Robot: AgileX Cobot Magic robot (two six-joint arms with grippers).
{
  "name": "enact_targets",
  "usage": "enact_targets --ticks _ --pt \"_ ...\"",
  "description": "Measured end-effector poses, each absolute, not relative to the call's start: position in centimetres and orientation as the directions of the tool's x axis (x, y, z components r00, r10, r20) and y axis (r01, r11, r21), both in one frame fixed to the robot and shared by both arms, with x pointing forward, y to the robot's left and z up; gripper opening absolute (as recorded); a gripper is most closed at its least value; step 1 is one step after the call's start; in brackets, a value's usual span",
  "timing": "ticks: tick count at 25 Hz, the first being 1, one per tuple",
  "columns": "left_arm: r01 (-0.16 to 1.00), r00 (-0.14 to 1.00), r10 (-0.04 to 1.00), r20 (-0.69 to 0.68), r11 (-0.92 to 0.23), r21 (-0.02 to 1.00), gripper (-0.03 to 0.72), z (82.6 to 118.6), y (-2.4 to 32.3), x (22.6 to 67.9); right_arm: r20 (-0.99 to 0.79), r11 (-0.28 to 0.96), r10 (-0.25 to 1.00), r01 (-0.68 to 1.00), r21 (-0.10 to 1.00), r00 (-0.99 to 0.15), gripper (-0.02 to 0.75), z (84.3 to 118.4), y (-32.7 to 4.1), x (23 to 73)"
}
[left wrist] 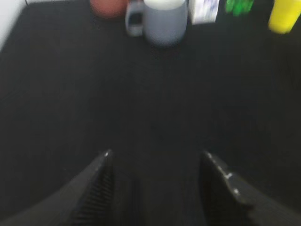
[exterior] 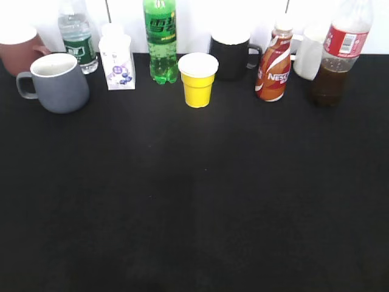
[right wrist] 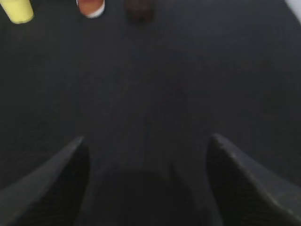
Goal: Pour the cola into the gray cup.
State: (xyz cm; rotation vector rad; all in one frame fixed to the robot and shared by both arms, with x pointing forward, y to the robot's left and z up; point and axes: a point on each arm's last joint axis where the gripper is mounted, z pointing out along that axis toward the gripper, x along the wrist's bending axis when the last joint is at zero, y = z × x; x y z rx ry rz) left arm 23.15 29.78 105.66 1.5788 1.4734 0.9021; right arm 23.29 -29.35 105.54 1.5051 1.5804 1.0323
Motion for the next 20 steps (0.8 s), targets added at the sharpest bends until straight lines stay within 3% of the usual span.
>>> enact_targets --ticks 12,20 --pt "0.438 0.076 0.997 -0.011 -0.023 0.899 0.365 105.66 29.79 23.06 0.038 -0.003 0.997 0.427 0.904 -0.073 0.586 105.54 -29.27 23.24" --pt "0.438 0.076 0.997 -0.011 -0.023 0.899 0.238 105.66 29.79 23.06 0.038 -0.003 0.997 0.427 0.904 -0.073 0.585 105.54 -29.27 23.24"
